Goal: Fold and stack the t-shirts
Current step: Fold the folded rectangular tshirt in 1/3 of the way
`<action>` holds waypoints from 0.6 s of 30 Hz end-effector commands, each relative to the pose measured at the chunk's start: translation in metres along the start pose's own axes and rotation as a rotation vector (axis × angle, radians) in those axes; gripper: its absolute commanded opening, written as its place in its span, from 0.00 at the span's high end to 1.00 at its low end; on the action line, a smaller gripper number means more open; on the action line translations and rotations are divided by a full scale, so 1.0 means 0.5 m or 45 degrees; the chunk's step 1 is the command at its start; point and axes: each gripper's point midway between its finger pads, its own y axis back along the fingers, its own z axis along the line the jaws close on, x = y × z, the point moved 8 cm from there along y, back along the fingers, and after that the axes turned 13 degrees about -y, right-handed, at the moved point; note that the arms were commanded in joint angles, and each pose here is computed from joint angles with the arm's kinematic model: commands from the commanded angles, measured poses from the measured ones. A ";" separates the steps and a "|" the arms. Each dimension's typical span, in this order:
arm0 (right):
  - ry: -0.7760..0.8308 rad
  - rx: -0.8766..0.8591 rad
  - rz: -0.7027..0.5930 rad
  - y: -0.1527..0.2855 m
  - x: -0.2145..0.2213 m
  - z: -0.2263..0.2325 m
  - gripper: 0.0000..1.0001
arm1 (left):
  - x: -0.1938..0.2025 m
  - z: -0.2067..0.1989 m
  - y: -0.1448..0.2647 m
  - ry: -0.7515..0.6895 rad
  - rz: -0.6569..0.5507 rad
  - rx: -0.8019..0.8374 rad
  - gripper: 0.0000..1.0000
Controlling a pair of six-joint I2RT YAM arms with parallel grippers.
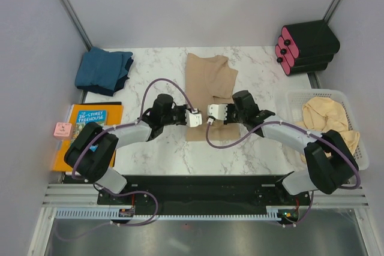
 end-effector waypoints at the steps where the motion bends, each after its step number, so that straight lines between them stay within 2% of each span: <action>1: -0.001 0.110 -0.059 -0.015 -0.031 -0.057 1.00 | -0.001 0.054 -0.019 -0.011 -0.052 -0.096 0.92; 18: -0.043 0.172 -0.036 -0.088 -0.023 -0.123 1.00 | 0.049 0.110 -0.067 0.002 -0.043 -0.154 0.92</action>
